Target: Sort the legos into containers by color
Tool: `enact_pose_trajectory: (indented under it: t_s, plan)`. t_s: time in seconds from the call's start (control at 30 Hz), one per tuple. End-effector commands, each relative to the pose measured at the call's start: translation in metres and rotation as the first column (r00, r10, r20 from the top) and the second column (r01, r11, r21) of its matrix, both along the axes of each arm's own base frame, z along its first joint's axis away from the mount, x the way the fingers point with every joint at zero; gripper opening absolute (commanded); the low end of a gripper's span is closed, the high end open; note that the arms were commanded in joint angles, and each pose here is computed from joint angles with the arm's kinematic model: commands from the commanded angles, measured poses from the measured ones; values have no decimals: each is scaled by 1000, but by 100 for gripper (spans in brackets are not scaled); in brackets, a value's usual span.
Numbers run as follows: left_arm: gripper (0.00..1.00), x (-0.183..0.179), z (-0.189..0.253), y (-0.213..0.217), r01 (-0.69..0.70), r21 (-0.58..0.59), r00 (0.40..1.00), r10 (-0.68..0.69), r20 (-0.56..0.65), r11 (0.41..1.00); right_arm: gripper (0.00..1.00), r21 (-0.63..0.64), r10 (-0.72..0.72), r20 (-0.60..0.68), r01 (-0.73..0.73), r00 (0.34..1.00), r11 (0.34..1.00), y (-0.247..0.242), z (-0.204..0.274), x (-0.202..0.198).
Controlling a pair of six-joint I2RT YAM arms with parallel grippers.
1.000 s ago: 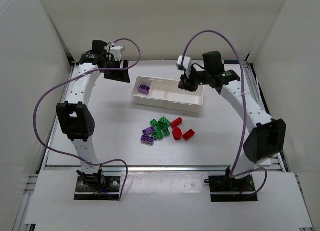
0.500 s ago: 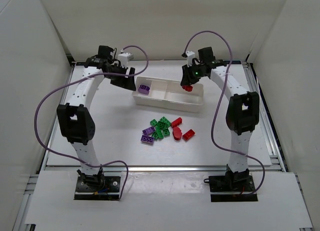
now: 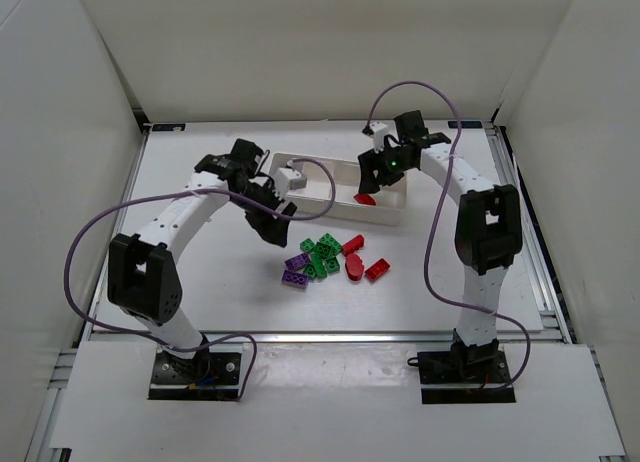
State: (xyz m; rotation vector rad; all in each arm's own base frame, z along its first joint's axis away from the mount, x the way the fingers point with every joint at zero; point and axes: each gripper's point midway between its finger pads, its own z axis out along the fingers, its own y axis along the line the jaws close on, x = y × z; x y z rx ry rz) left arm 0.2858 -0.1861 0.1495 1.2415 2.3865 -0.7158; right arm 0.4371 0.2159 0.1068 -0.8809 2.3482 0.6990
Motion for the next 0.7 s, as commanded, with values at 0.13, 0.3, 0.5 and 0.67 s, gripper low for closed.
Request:
enact_pose_trajectory:
  t_s: [0.13,0.3,0.5,0.67]
  plan:
    - [82,-16,-22,-6,120,91,973,-135,187,989,77,37,10,209,-18,978,999,-7,77,-6]
    - [79,-10,-39,-20,101,138,950,-137,281,985,78,28,20,240,-27,971,999,-19,93,-26]
    - [73,0,-53,-45,97,139,933,-139,331,985,78,7,-7,239,6,971,1000,-41,95,-47]
    - [73,9,-70,-58,115,156,936,-160,315,981,78,-7,-25,225,27,974,1000,-54,93,-63]
